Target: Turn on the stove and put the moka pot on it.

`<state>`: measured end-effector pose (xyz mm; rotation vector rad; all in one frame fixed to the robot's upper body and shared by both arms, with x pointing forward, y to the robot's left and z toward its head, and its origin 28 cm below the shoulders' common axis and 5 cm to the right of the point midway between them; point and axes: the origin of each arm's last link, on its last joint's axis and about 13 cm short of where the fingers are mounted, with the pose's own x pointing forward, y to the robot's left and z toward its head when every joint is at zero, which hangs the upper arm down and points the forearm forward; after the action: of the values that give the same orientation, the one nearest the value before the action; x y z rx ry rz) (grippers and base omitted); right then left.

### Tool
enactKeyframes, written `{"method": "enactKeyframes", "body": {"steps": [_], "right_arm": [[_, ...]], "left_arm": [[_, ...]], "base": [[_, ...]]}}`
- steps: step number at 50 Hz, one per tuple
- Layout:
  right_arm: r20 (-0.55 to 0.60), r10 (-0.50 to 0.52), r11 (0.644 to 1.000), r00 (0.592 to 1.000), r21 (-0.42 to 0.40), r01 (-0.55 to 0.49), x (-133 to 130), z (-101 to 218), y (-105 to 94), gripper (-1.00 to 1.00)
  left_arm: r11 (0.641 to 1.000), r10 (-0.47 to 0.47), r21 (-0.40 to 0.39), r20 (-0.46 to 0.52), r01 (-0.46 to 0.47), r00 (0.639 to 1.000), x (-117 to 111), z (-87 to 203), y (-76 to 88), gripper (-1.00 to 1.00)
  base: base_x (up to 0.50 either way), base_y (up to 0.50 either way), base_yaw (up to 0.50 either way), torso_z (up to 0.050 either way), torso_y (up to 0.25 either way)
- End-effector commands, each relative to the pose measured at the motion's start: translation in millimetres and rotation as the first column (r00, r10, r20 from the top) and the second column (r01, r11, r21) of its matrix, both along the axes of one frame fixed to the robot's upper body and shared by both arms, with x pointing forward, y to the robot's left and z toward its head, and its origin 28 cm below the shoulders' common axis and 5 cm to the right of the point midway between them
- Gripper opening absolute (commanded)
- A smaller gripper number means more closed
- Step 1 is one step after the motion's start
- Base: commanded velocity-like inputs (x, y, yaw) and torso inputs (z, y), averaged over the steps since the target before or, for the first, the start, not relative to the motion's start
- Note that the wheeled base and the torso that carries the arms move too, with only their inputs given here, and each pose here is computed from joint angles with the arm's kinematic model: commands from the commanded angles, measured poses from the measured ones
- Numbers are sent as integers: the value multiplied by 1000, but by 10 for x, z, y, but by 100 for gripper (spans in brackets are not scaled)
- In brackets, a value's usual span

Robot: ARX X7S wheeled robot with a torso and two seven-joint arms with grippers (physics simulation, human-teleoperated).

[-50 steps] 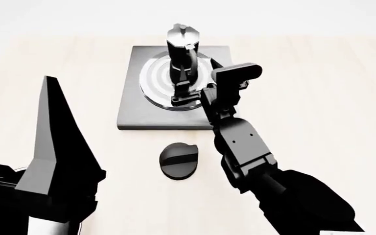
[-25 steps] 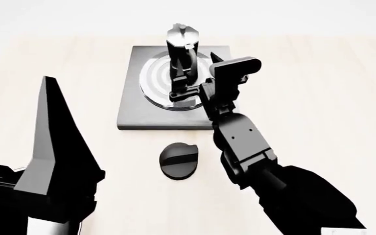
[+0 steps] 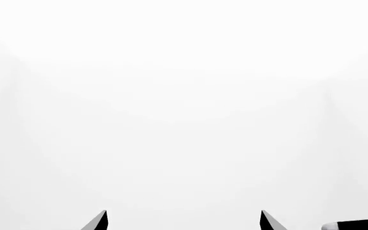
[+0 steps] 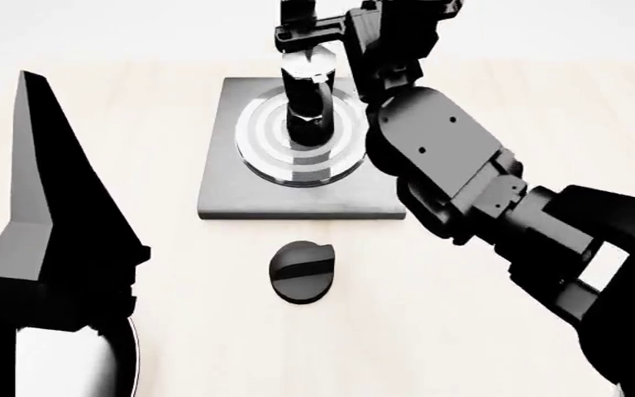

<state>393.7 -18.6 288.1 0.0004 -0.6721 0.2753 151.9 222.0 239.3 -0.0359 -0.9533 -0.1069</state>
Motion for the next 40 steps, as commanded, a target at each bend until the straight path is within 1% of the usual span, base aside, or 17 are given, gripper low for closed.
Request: {"method": "enactKeyframes", "body": {"steps": [1, 3, 8, 10, 13, 15, 18, 19, 21, 24, 25, 29, 30, 33, 36, 39, 40], "right_arm": [[200, -118, 993, 973, 51, 110, -438, 713, -60, 100], [264, -163, 986, 951, 76, 148, -580, 865, -103, 100], [341, -190, 980, 921, 120, 158, -852, 1084, -181, 100], [377, -211, 977, 902, 119, 179, -980, 1173, -220, 100], [403, -224, 973, 888, 139, 183, -1151, 1284, -281, 100], [440, -255, 966, 861, 146, 212, -1304, 1375, -344, 100], [446, -268, 963, 854, 159, 219, -1442, 1436, -394, 100], [468, -278, 960, 839, 163, 227, -1521, 1467, -418, 100], [503, -286, 958, 815, 168, 233, -1674, 1518, -459, 100], [528, -297, 955, 796, 169, 244, -1832, 1575, -508, 100], [531, -305, 952, 791, 181, 246, -1933, 1609, -545, 100], [576, -322, 947, 752, 186, 263, -2153, 1613, -619, 100], [580, -344, 939, 738, 190, 288, -2223, 1586, -653, 100], [598, -339, 940, 726, 198, 277, -2389, 1534, -709, 100], [619, -354, 933, 702, 186, 307, -2502, 1470, -760, 100], [616, -363, 930, 699, 190, 316, -2597, 1399, -823, 100], [623, -377, 923, 685, 193, 333, -2626, 1374, -847, 100]], "left_arm": [[999, 40, 17, 80, -42, 996, 26, 225, 23, 100], [998, 46, 32, 105, -49, 993, 11, 293, 9, 100], [997, 57, 50, 154, -65, 986, 2, 414, 6, 100], [996, 64, 57, 178, -75, 982, -3, 486, 10, 100], [994, 74, 65, 203, -88, 976, 1, 569, 19, 100], [994, 79, 61, 231, -95, 970, -12, 639, 31, 100], [993, 76, 72, 252, -97, 965, -24, 693, 28, 100], [990, 82, 89, 272, -110, 959, -25, 722, 28, 100], [991, 77, 85, 283, -105, 956, -44, 775, 28, 100], [991, 71, 90, 300, -103, 951, -70, 831, 25, 100], [991, 67, 92, 309, -100, 949, -83, 862, 21, 100], [990, 64, 98, 332, -102, 941, -127, 952, 17, 100], [990, 61, 97, 341, -100, 938, -144, 984, 18, 100], [991, 52, 100, 354, -93, 934, -164, 1020, 8, 100], [991, 42, 105, 363, -86, 931, -184, 1039, -2, 100], [991, 34, 108, 369, -79, 929, -201, 1053, -8, 100], [991, 31, 109, 371, -76, 928, -203, 1053, -12, 100]], "base": [[0, 0, 0, 0, 0], [0, 0, 0, 0, 0], [0, 0, 0, 0, 0], [0, 0, 0, 0, 0], [0, 0, 0, 0, 0], [0, 0, 0, 0, 0], [0, 0, 0, 0, 0], [0, 0, 0, 0, 0], [0, 0, 0, 0, 0], [0, 0, 0, 0, 0], [0, 0, 0, 0, 0], [0, 0, 0, 0, 0], [0, 0, 0, 0, 0], [0, 0, 0, 0, 0], [0, 0, 0, 0, 0], [0, 0, 0, 0, 0], [0, 0, 0, 0, 0]]}}
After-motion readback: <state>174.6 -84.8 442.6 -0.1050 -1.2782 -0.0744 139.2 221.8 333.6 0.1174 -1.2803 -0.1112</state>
